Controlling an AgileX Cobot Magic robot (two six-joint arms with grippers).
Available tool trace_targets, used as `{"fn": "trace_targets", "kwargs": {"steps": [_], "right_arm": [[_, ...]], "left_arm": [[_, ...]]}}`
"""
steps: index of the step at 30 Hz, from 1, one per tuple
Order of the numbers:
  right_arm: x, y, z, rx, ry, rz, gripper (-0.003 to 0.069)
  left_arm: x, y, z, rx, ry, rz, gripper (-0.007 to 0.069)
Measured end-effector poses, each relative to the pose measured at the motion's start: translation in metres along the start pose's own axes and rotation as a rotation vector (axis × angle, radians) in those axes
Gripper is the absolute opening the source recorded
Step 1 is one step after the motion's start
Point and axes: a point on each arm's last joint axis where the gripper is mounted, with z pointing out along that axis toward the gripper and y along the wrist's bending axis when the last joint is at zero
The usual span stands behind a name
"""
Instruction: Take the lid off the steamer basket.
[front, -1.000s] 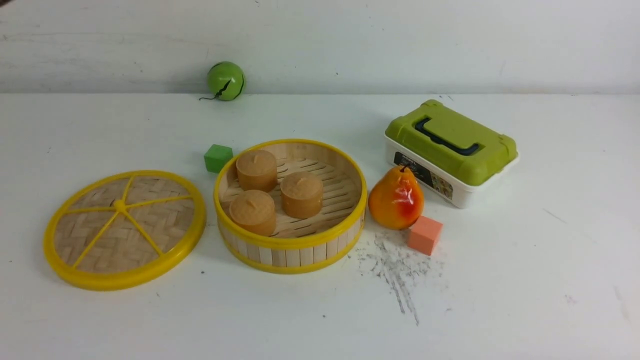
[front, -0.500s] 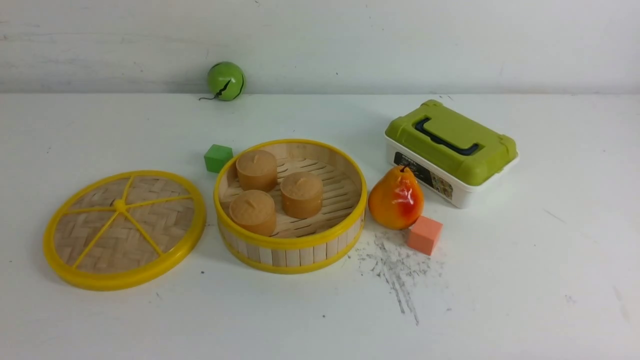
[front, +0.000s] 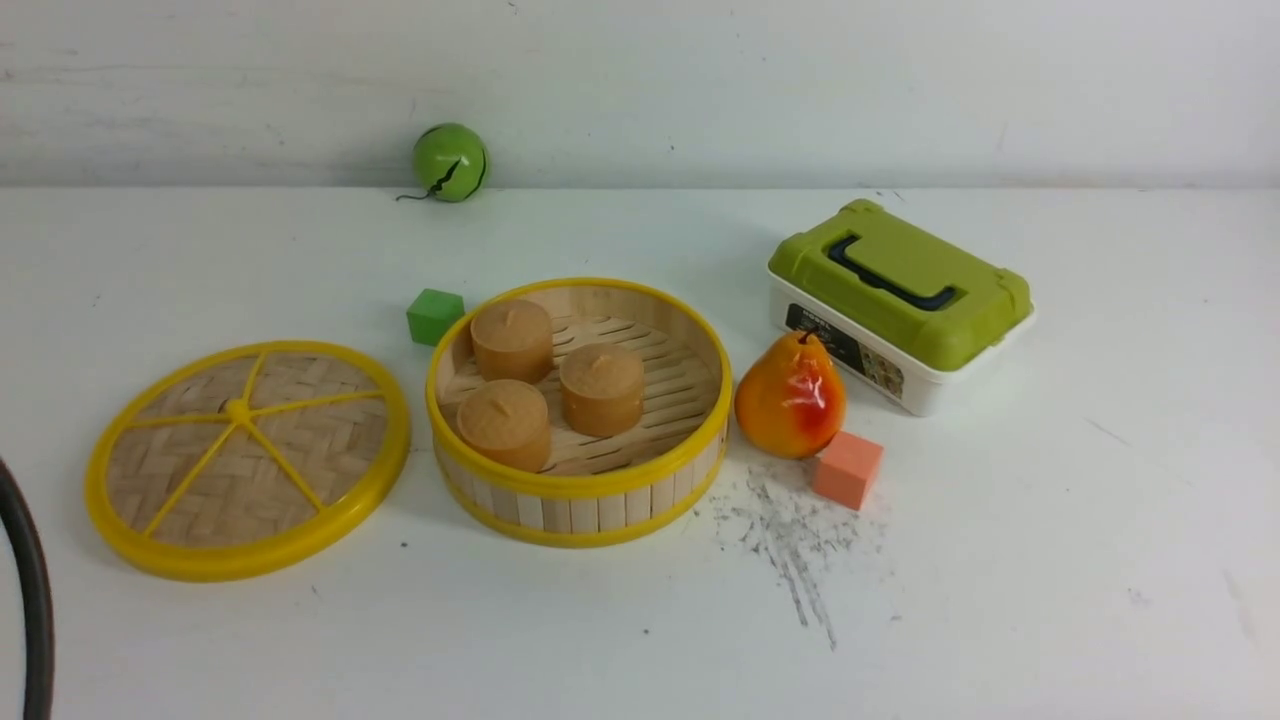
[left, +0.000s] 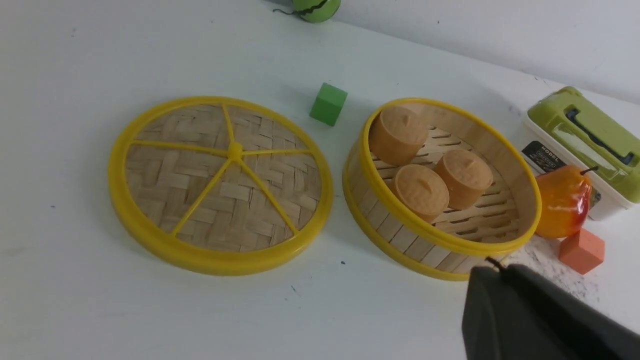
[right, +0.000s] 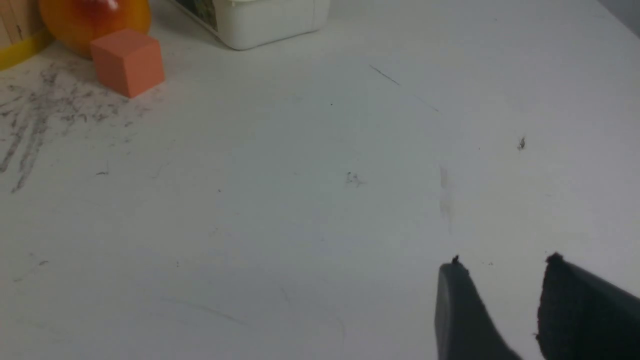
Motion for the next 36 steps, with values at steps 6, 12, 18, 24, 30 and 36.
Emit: {"fn": "trace_targets", "kwargs": {"steps": [6,12,18,24,30,36], "right_arm": [[0.000,0.000,0.000,0.000,0.000,0.000,0.0240],[0.000,0.000,0.000,0.000,0.000,0.000,0.0240],[0.000,0.000,0.000,0.000,0.000,0.000,0.0240],[0.000,0.000,0.000,0.000,0.000,0.000,0.0240],[0.000,0.000,0.000,0.000,0.000,0.000,0.0240],[0.000,0.000,0.000,0.000,0.000,0.000,0.0240]], "left_arm": [[0.015,-0.003,-0.003,0.085,-0.008,0.030,-0.0013],[0.064,0.013,0.008,0.105,0.003,0.017,-0.0013],[0.097,0.038,0.008,0.057,-0.345,-0.014,-0.0012],[0.126,0.058,0.017,0.020,-0.638,-0.002,-0.0008],[0.140,0.061,0.025,-0.017,-0.494,0.040,-0.0004],[0.153,0.065,0.031,-0.054,-0.343,0.054,-0.0001]]}}
